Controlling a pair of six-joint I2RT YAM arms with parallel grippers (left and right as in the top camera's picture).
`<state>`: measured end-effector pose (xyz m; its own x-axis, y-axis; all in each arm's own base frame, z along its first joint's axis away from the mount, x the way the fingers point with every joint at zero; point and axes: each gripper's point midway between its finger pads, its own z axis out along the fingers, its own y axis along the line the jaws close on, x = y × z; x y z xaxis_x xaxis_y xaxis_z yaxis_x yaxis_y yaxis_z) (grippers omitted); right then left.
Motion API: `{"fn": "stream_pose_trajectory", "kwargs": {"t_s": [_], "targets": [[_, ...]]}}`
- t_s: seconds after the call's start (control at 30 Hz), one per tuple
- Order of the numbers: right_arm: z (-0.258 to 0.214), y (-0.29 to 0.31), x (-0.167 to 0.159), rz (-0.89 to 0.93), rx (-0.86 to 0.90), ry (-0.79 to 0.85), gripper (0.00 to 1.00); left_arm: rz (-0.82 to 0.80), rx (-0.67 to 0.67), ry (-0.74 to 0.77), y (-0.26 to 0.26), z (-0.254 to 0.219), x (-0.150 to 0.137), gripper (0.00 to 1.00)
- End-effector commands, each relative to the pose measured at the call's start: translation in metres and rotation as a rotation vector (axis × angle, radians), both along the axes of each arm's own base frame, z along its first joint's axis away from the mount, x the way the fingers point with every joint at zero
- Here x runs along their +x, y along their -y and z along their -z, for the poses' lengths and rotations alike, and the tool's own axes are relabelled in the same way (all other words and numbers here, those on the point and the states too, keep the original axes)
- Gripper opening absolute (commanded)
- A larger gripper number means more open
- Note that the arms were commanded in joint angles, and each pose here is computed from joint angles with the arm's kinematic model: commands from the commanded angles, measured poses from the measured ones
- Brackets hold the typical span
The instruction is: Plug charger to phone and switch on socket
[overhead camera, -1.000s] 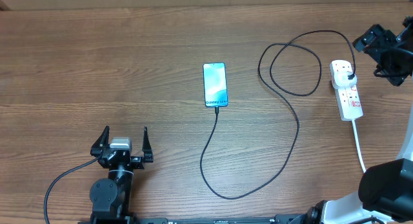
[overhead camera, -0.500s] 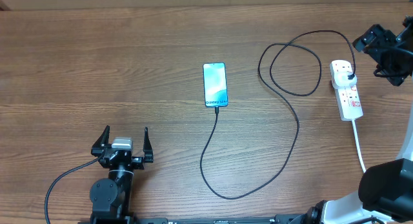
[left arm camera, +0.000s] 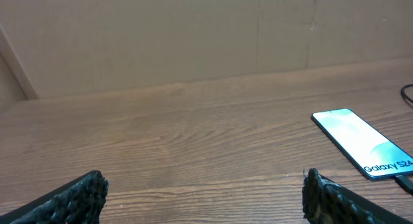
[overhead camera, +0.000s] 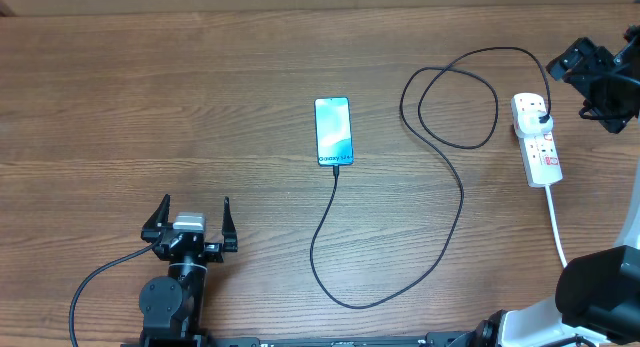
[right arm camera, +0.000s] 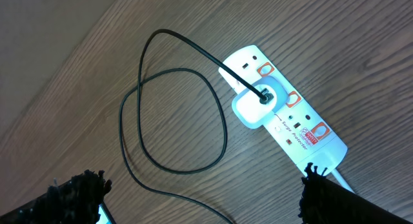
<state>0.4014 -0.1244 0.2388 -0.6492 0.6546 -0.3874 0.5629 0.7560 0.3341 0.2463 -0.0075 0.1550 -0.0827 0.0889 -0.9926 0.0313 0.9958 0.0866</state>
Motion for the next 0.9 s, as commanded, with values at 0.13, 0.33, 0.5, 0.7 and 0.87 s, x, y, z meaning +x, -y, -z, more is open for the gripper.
{"fn": "stream_pose_trajectory", "kwargs": {"t_s": [0.13, 0.33, 0.5, 0.7, 0.87], "targets": [[-0.0049, -0.0021, 0.0028, -0.002, -0.002, 0.016, 1.0, 0.007, -0.001, 0.009, 0.0007, -0.0012, -0.0004, 1.0], [-0.0049, -0.0021, 0.0028, -0.002, -0.002, 0.016, 1.0, 0.007, -0.001, 0.009, 0.0007, -0.0012, -0.0004, 1.0], [-0.0049, -0.0021, 0.0028, -0.002, -0.002, 0.016, 1.0, 0.007, -0.001, 0.008, 0.0007, -0.001, -0.0003, 1.0], [-0.0049, -0.0021, 0.0028, -0.002, -0.003, 0.016, 1.0, 0.007, -0.001, 0.009, 0.0007, -0.0012, -0.0004, 1.0], [-0.0068, -0.001, 0.0055, -0.002, -0.008, 0.03, 1.0, 0.007, -0.001, 0.009, 0.0007, -0.0013, -0.0004, 1.0]]}}
